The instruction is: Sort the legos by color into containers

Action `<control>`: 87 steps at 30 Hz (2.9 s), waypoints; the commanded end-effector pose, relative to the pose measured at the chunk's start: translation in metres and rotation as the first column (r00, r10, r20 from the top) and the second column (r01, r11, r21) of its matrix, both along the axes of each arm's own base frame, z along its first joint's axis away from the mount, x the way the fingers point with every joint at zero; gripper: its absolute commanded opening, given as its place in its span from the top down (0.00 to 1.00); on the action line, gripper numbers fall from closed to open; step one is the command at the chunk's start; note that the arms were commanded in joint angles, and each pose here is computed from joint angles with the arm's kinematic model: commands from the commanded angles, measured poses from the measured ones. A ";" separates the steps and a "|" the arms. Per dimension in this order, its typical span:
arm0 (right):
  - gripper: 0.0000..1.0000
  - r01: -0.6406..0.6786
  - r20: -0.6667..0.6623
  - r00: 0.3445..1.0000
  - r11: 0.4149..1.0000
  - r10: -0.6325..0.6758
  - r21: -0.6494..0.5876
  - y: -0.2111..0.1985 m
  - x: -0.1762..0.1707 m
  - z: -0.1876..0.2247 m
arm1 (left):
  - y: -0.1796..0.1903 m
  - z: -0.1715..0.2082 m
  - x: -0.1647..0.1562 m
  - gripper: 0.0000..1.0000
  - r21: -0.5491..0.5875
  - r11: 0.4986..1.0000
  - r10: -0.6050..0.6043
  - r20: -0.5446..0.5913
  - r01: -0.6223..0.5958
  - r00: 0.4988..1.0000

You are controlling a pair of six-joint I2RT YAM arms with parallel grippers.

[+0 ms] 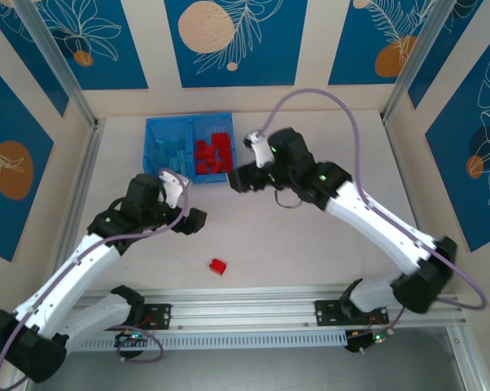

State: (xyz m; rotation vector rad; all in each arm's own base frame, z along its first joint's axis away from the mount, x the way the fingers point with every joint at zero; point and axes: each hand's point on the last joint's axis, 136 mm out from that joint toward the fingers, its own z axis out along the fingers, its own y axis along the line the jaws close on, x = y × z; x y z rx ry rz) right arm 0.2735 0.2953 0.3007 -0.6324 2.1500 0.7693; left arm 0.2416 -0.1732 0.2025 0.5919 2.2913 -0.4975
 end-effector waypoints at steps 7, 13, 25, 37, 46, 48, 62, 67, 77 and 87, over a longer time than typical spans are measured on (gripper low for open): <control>0.00 0.108 -0.151 0.983 0.994 -0.105 0.008 -0.060 -0.050 -0.056 | -0.048 -0.079 -0.059 0.00 0.158 0.986 0.003 -0.335 0.053 0.942; 0.00 0.129 -0.184 0.974 0.991 -0.131 -0.023 -0.071 -0.053 -0.070 | -0.053 -0.126 -0.084 0.00 0.264 0.958 0.009 -0.410 0.109 0.912; 0.00 0.057 -0.262 0.963 0.998 -0.065 -0.038 -0.065 -0.064 -0.090 | -0.062 -0.181 -0.098 0.19 0.336 0.936 0.069 -0.461 0.102 0.884; 0.01 0.038 -0.323 0.945 0.999 -0.040 -0.015 -0.072 -0.075 -0.100 | -0.064 -0.179 -0.088 0.63 0.324 0.944 0.080 -0.406 0.062 0.910; 0.05 -0.072 -0.329 0.938 0.990 0.110 0.124 -0.060 -0.095 -0.070 | -0.068 -0.087 -0.021 0.74 0.278 0.959 0.075 -0.068 -0.053 0.995; 0.05 -0.075 -0.306 0.945 0.987 0.115 0.139 -0.061 -0.096 -0.061 | -0.069 -0.067 0.002 0.74 0.276 0.958 0.078 0.009 -0.077 0.997; 0.05 0.162 -0.203 0.971 0.973 -0.127 0.167 -0.092 -0.067 -0.029 | -0.038 0.008 0.220 0.71 0.175 0.892 0.339 0.348 -0.416 0.874; 0.05 0.206 -0.194 0.966 0.964 -0.173 0.166 -0.098 -0.063 -0.017 | -0.027 -0.012 0.287 0.68 0.190 0.863 0.385 0.349 -0.467 0.854; 0.05 0.184 -0.149 0.976 0.963 -0.157 0.197 -0.097 -0.064 0.008 | -0.015 -0.041 0.351 0.50 0.206 0.835 0.443 0.295 -0.510 0.846; 0.05 0.193 -0.156 0.974 0.963 -0.164 0.191 -0.099 -0.064 0.007 | -0.014 0.014 0.335 0.35 0.084 0.852 0.470 0.308 -0.516 0.827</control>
